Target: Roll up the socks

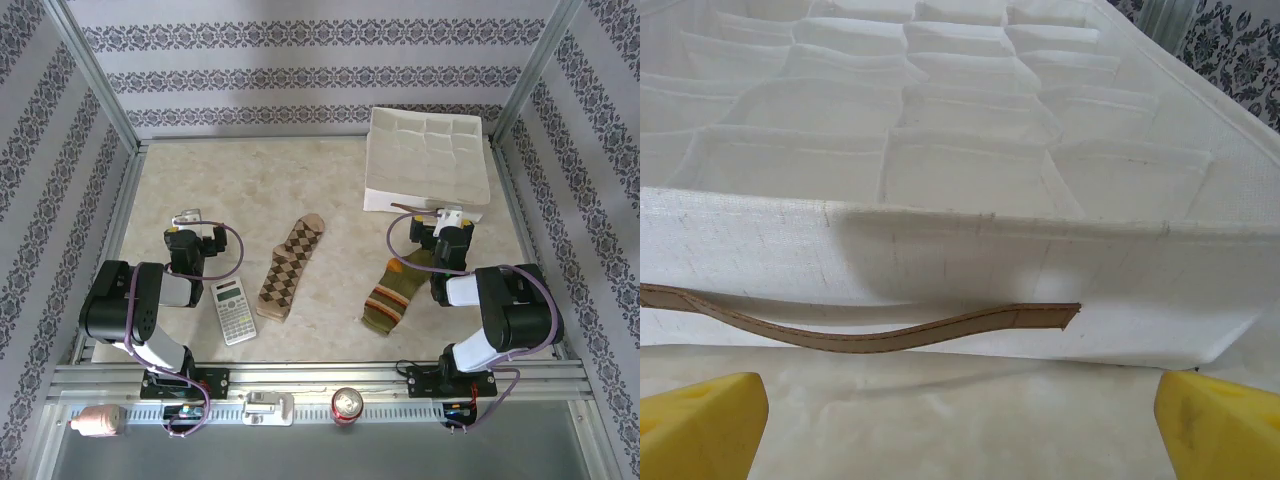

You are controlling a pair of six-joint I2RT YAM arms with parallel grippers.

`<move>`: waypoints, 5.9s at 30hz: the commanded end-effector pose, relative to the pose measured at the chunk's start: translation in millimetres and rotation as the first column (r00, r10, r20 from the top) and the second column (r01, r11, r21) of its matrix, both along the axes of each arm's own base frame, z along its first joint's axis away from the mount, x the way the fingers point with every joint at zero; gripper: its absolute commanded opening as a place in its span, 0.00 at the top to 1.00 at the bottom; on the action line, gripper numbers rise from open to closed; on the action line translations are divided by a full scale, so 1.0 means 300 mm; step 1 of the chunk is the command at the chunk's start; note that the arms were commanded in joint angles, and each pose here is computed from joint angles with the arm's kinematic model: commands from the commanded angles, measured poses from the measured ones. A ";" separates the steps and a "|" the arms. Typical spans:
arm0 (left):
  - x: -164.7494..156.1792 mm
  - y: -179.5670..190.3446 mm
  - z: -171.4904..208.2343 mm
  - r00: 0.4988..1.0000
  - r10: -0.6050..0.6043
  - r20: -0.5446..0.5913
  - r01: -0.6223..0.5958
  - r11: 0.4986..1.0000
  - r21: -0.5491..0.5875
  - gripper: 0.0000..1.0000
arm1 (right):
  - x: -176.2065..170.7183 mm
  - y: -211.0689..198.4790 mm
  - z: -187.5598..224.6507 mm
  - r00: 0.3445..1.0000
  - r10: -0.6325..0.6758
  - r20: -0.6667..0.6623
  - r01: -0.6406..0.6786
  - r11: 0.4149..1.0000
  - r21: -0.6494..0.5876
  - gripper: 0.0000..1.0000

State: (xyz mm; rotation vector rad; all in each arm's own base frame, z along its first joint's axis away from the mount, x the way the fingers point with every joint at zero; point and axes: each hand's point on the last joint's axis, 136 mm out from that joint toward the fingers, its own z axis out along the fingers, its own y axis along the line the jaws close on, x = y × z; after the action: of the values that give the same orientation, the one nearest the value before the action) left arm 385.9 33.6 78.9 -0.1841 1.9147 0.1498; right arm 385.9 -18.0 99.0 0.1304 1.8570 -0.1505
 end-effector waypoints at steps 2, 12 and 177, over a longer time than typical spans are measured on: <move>0.024 -0.005 0.042 0.999 -0.009 0.043 0.008 1.000 0.012 0.01 | 0.017 0.006 0.022 1.000 0.002 0.029 -0.002 1.000 0.020 0.02; 0.024 -0.004 0.042 0.999 -0.008 0.044 0.008 1.000 0.012 0.01 | 0.017 0.006 0.023 1.000 0.002 0.030 -0.002 1.000 0.021 0.02; -0.531 -0.751 -0.148 0.659 -0.382 -0.648 -0.542 0.357 -0.761 0.57 | -0.600 1.302 -0.244 -0.182 0.855 -0.486 -0.519 0.337 0.786 1.00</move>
State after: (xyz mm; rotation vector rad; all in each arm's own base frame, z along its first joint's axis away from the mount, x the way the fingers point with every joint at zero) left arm 215.6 -186.5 33.7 -1.2167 2.6761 -1.0539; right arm 205.6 372.5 27.9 -1.1451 2.7140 1.1885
